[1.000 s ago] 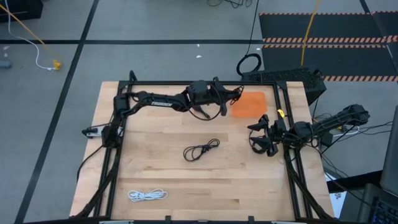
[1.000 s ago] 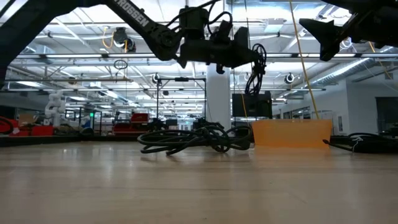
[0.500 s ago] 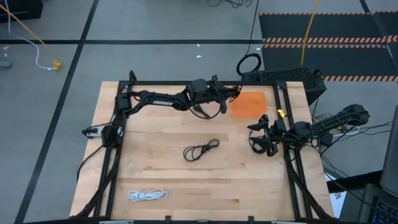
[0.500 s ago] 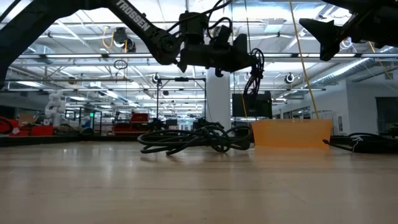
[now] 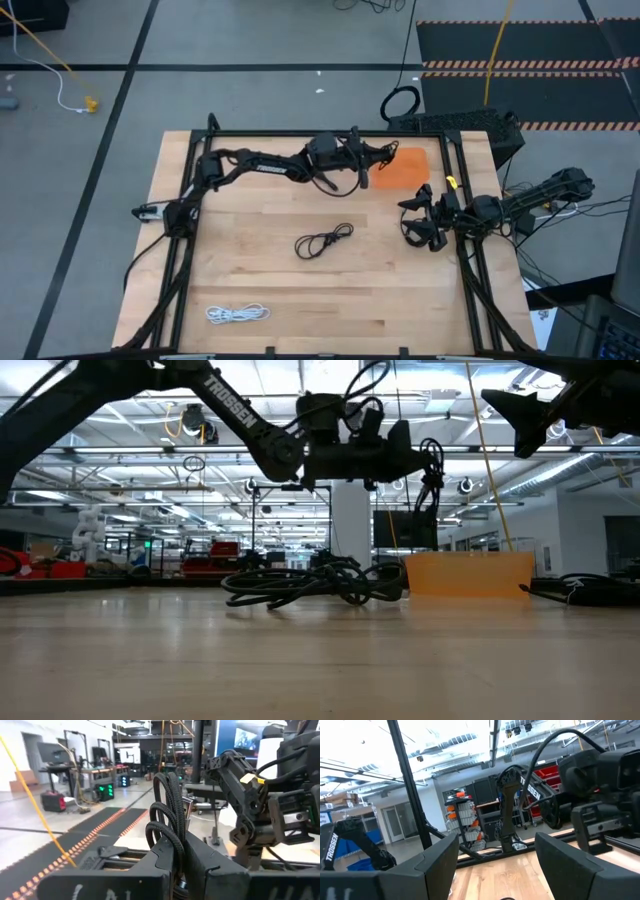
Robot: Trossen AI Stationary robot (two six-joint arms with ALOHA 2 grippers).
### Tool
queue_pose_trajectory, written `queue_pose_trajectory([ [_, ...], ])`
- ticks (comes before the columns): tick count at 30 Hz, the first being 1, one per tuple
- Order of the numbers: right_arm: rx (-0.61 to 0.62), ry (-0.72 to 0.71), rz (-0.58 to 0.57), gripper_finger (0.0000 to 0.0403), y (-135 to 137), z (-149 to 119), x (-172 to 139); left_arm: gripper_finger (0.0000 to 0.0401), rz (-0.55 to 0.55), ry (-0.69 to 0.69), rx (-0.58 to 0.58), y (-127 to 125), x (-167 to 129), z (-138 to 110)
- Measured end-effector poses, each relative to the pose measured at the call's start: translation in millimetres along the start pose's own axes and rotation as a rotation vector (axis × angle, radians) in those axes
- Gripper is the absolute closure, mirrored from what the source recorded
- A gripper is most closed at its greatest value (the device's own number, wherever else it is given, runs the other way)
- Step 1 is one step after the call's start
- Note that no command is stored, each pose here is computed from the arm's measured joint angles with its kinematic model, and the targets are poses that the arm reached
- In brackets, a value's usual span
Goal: Pick and place USB-C Cables
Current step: Put the black charger cable into the orange bin
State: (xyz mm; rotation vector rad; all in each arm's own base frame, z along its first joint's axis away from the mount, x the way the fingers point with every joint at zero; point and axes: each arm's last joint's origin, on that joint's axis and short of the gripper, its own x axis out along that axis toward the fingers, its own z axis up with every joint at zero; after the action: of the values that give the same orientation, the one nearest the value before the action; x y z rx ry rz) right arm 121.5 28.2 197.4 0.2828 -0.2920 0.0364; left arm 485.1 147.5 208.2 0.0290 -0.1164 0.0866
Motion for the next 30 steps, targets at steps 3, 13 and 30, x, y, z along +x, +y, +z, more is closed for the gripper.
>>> queue_pose_trajectory([
  [3,0.000,0.001,0.000,0.0149,0.0,-0.1,0.0,0.0375,-0.015,-0.005,-0.010,0.7,6.5,-3.1],
  [13,-0.001,0.001,0.000,0.0149,0.0,-0.1,0.0,0.0375,-0.004,0.072,-0.024,3.0,8.8,-11.9],
  [30,0.000,0.001,0.000,0.0149,0.0,0.0,0.0,0.0375,0.042,0.138,0.019,6.2,7.7,-18.0],
])
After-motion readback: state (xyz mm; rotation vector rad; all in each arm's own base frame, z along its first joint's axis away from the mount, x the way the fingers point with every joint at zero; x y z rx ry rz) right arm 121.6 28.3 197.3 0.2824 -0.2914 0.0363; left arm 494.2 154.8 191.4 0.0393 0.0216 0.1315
